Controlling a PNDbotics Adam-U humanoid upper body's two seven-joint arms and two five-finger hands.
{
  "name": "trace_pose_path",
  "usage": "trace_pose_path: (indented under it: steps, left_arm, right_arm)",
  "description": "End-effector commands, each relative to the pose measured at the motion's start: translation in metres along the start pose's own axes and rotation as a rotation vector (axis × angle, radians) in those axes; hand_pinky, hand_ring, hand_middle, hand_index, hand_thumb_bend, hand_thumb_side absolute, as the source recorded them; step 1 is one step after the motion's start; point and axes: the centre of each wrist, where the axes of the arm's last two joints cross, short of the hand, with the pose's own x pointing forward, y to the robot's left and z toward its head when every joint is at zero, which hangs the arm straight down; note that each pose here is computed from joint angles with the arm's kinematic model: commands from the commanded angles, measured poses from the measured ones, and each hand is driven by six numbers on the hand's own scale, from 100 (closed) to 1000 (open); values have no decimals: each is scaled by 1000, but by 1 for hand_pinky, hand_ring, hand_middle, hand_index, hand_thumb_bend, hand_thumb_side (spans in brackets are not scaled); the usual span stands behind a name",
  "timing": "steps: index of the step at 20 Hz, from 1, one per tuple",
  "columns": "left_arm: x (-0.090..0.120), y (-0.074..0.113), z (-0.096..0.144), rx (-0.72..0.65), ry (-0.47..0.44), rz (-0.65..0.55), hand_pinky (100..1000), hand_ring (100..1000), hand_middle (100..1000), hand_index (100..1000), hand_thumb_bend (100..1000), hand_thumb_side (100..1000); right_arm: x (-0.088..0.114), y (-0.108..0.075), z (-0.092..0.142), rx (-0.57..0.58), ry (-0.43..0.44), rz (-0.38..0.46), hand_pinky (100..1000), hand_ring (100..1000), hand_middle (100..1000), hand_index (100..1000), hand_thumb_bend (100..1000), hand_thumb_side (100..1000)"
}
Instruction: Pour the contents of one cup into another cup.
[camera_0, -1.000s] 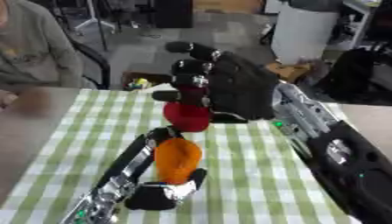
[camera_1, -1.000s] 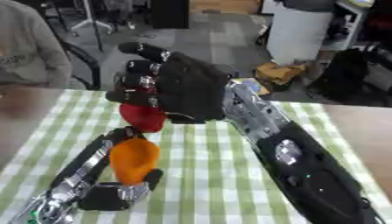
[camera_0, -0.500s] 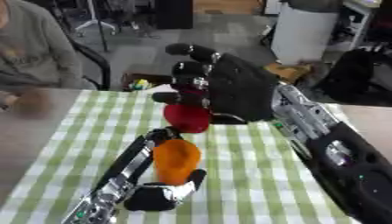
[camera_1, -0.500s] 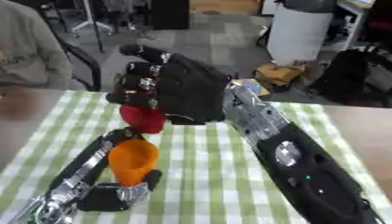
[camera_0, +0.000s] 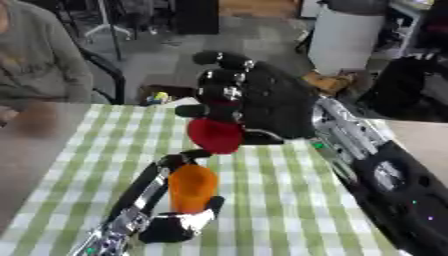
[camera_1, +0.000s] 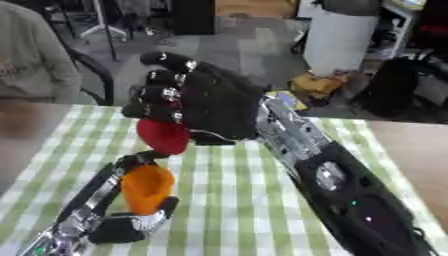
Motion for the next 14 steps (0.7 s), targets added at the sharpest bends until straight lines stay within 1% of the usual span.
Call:
trace_pose_path:
  steps: [1, 3, 4, 5, 8, 9, 10, 11, 12, 13, 14]
  left_arm:
    - [-14, 5, 1, 57, 22, -42, 389, 482, 448, 874, 100, 281]
    - [-24, 6, 4, 93, 39, -73, 391, 483, 450, 874, 100, 292]
    - [-28, 5, 6, 117, 47, -91, 392, 483, 450, 875, 100, 302]
    - [-33, 5, 7, 140, 54, -108, 394, 485, 452, 875, 169, 319]
    - [-46, 0, 14, 215, 87, -152, 405, 494, 455, 877, 278, 338]
    - [-50, -2, 16, 231, 94, -163, 408, 496, 456, 878, 300, 340]
    - [-53, -4, 18, 245, 99, -173, 416, 503, 462, 881, 338, 357]
    - [-56, -5, 21, 255, 104, -181, 429, 514, 470, 885, 389, 382]
    - [-59, -8, 24, 262, 110, -187, 461, 540, 485, 894, 497, 447]
    - [-61, -10, 27, 265, 116, -189, 509, 578, 512, 905, 645, 519]
    - [-63, -11, 30, 267, 121, -188, 546, 606, 532, 911, 749, 560]
  right_arm:
    - [-9, -11, 1, -19, -7, 9, 790, 581, 707, 774, 246, 100]
    - [-8, -11, 2, -20, 0, -3, 787, 580, 685, 774, 243, 100]
    - [-8, -11, 3, -20, 2, -9, 783, 580, 660, 774, 239, 100]
    - [-8, -11, 3, -21, 5, -15, 780, 579, 637, 774, 238, 100]
    - [-8, -11, 4, -27, 16, -34, 769, 578, 574, 773, 230, 100]
    - [-8, -11, 5, -28, 20, -40, 766, 577, 562, 773, 227, 100]
    - [-8, -10, 5, -28, 25, -47, 763, 577, 547, 773, 225, 100]
    - [-8, -10, 6, -28, 29, -53, 760, 577, 532, 773, 222, 100]
    - [-8, -10, 7, -28, 34, -60, 757, 576, 520, 772, 220, 100]
    - [-8, -10, 8, -27, 39, -66, 752, 576, 504, 772, 216, 100]
    - [-8, -9, 9, -26, 44, -73, 751, 575, 498, 772, 216, 100]
